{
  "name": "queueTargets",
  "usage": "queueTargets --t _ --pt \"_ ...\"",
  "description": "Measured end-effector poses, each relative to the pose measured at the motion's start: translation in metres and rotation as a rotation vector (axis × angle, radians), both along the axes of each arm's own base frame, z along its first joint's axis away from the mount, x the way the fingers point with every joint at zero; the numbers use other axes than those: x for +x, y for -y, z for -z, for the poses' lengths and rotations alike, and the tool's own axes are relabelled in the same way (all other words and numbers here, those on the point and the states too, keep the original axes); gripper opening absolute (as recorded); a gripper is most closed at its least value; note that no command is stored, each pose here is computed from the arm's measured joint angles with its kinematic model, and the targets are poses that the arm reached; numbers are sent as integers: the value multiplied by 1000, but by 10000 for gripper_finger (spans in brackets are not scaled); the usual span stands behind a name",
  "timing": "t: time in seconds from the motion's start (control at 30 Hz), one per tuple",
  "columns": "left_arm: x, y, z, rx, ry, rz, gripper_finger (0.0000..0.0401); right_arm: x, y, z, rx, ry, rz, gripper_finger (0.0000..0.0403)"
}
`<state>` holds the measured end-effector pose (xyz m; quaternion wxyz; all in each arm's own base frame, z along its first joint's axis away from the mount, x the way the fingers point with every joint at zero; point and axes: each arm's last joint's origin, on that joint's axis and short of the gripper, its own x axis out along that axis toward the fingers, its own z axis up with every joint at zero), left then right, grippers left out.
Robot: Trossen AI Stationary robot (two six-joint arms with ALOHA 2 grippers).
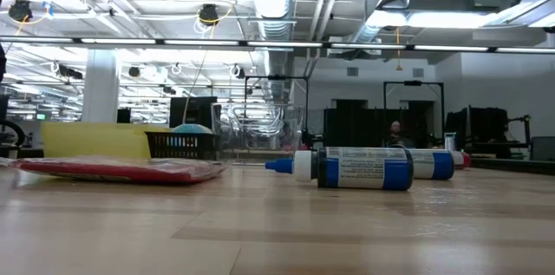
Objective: Pick & Place Food Item
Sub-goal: Put the green doughnut into the black bin
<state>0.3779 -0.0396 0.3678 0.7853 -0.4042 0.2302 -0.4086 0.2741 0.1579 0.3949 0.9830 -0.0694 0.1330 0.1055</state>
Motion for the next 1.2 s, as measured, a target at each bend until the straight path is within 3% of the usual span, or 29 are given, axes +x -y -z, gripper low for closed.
queueTargets --t 0.37,0.73,0.9,1.07,1.2 --pt "1 0 0 1 1 -25 77 5 6 1 0 -2 23 224" --pt "0 -4 -1 7 17 -31 79 3 2 1 1 -3 15 82" --pt "-12 -16 -20 64 142 -112 114 2 0 0 15 8 9 57" --pt "-41 -32 -48 220 315 -290 176 2 0 -3 41 29 10 56" --pt "-76 -31 -62 543 411 -473 208 1 10 -16 122 50 50 56"
